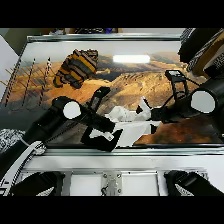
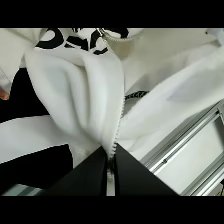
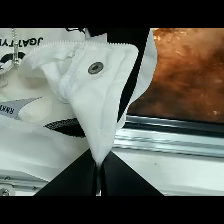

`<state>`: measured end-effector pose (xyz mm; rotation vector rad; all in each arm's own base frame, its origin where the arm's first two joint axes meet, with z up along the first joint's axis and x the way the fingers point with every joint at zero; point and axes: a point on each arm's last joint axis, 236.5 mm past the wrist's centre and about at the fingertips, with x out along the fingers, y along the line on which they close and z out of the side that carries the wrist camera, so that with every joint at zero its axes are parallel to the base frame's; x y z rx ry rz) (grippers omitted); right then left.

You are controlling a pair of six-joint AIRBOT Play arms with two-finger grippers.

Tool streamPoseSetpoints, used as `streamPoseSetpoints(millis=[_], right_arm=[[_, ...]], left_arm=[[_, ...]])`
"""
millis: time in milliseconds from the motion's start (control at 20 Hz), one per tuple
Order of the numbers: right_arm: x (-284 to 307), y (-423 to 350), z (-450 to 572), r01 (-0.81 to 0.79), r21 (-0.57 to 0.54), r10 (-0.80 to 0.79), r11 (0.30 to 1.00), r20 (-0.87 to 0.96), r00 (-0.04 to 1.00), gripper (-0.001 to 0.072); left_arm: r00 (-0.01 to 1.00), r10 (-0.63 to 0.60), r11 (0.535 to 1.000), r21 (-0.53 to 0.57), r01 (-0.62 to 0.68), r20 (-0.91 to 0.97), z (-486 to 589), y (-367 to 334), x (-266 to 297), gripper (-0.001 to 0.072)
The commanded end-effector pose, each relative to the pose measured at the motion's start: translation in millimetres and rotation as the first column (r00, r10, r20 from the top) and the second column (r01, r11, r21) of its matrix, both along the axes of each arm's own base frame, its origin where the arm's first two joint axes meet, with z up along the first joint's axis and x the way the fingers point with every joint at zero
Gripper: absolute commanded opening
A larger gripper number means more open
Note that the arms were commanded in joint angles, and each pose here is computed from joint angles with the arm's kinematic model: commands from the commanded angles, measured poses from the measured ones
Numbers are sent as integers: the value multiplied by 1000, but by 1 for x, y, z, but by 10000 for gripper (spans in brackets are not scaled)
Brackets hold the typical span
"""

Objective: Fold the clothes and pants, and hang the long-sleeved shirts on hangers.

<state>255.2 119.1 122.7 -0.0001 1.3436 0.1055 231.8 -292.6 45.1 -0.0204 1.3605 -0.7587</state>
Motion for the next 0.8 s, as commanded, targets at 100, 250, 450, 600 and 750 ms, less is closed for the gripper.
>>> streamPoseSetpoints(millis=[100,250,450,600,750], right_arm=[[3,4,-1,-1,13,1,1000,9,1000,14],[3,4,-1,-1,14,1,1000,9,1000,14],[3,4,-1,-1,13,1,1000,9,1000,14],[3,4,-1,-1,13,1,1000,9,1000,14],[3,4,-1,-1,14,1,1000,9,1000,14]], left_arm=[[1000,-1,1000,14,1,-24,-13,-5,5,18],[1000,-1,1000,14,1,-24,-13,-5,5,18],[999,40,999,7,-40,-19,-10,4,16,592],[994,109,994,-19,-109,-6,5,12,23,591],[992,117,991,-62,-115,36,4,0,14,591]])
